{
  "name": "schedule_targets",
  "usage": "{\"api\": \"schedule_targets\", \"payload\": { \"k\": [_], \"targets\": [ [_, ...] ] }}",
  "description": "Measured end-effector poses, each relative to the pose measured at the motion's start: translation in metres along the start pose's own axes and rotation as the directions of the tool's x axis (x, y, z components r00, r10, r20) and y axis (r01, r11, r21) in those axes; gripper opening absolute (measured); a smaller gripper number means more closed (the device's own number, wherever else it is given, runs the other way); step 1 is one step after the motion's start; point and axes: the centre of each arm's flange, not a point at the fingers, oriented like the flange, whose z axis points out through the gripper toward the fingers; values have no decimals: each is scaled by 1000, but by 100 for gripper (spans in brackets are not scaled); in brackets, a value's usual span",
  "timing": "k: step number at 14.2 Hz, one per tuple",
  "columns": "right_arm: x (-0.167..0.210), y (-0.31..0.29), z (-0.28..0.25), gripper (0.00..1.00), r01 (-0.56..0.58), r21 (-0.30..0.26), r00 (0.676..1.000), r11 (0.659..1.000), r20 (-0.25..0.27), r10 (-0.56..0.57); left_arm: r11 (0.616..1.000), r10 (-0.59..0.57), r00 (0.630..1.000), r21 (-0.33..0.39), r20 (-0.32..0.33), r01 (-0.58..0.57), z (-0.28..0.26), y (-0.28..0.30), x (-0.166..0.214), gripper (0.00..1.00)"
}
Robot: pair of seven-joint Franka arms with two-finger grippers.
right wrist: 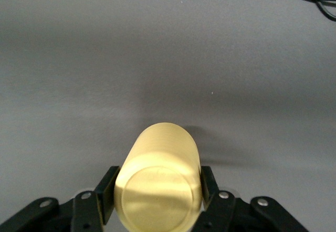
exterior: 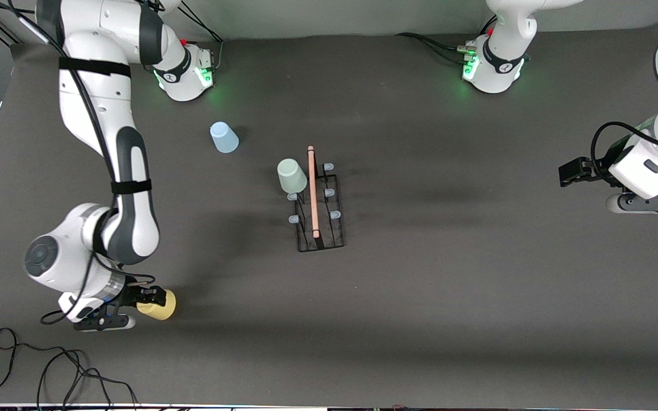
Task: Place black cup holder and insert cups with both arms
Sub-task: 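Grasp the yellow cup with the right gripper and lift it, then carry the yellow cup to the rack and set it on a peg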
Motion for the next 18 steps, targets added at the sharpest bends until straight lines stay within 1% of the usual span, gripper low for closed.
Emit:
{"api": "schedule_targets", "payload": {
  "k": [1, 3, 4, 6, 8, 9, 10, 12, 14, 15, 16, 18],
  "targets": [
    [1, 1, -30, 67, -11, 1, 1000, 1000, 18, 11, 1000, 0, 1000, 0, 0, 0, 0, 0, 0, 100],
    [-4, -4, -98, 67, -44, -33, 997, 998, 58, 46, 1000, 0, 1000, 0, 0, 0, 0, 0, 0, 100],
    [-11, -11, -132, 67, -63, -54, 995, 997, 77, 68, 1000, 0, 1000, 0, 0, 0, 0, 0, 0, 100],
    [-31, -30, -188, 67, -123, -77, 983, 989, 127, 132, 1000, 0, 1000, 0, 0, 0, 0, 0, 0, 100],
    [-52, -53, -225, 67, -219, -87, 958, 972, 172, 231, 1000, 0, 1000, 0, 0, 0, 0, 0, 0, 100],
    [-61, -67, -234, 67, -277, -95, 937, 956, 192, 291, 1000, 0, 1000, 0, 0, 0, 0, 0, 0, 100],
    [-68, -85, -238, 67, -342, -111, 910, 933, 207, 359, 1000, 0, 1000, 0, 0, 0, 0, 0, 0, 100],
    [-78, -128, -236, 67, -473, -154, 844, 867, 201, 497, 1000, 0, 1000, 0, 0, 0, 0, 0, 0, 100],
    [-92, -186, -227, 67, -597, -200, 758, 777, 174, 628, 1000, 0, 1000, 0, 0, 0, 0, 0, 0, 100],
    [-100, -218, -223, 67, -658, -212, 710, 723, 147, 689, 1000, 0, 1000, 0, 0, 0, 0, 0, 0, 100],
    [-109, -248, -218, 67, -712, -213, 662, 670, 117, 741, 1000, 0, 1000, 0, 0, 0, 0, 0, 0, 100],
    [-125, -302, -204, 67, -797, -195, 572, 571, 60, 818, 1000, 0, 1000, 0, 0, 0, 0, 0, 0, 100]
  ]
}}
